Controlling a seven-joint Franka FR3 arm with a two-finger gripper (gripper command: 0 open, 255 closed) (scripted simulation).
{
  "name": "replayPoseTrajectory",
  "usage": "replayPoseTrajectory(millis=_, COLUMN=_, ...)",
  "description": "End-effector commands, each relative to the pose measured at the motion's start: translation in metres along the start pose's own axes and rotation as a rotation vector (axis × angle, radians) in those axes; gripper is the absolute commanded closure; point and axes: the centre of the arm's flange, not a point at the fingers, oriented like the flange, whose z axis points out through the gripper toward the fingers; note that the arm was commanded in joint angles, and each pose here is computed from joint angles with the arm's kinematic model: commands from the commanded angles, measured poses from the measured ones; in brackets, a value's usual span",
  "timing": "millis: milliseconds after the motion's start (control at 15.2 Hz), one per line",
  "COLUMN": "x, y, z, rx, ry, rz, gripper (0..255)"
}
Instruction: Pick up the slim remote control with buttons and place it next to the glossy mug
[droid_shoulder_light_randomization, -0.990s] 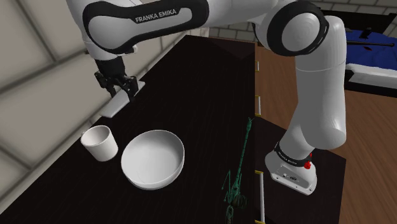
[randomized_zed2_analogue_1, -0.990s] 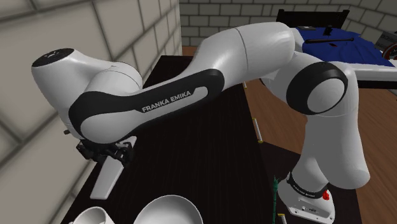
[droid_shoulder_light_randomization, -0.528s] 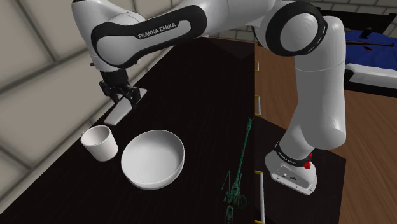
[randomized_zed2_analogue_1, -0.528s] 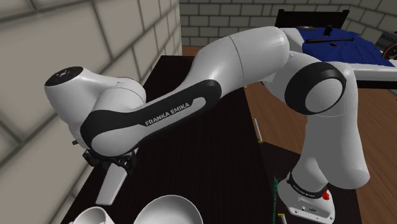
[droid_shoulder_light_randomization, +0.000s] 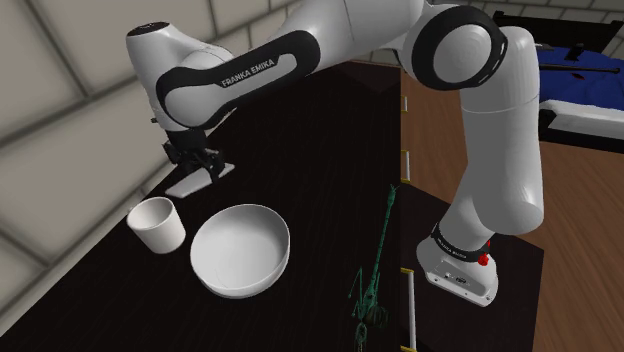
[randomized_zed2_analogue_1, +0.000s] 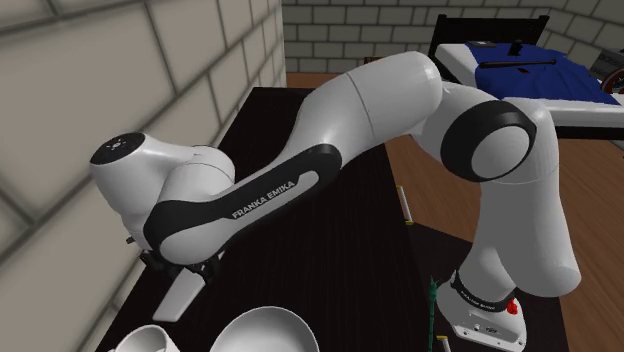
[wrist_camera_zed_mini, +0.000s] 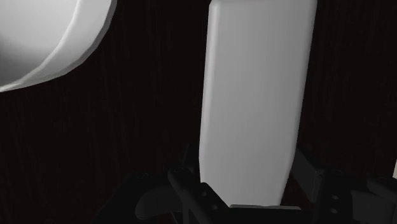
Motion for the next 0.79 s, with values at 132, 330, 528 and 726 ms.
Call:
replayPoseTrajectory(millis=132, x=-0.002, y=0.001, z=0.022, rx=-0.001, ry=0.0, rz=-0.002, gripper=255)
replayPoseTrajectory(millis=330, x=-0.002, y=0.001, z=0.037, rx=-0.001, ry=0.0, rz=-0.002, gripper=255)
replayPoseTrajectory(millis=528, x=-0.002, y=0.001, z=0.057, rx=-0.001, ry=0.0, rz=-0.002, gripper=255)
replayPoseTrajectory(millis=726, x=-0.002, y=0.001, z=0.057, rx=-0.001, ry=0.0, rz=-0.002, gripper=255)
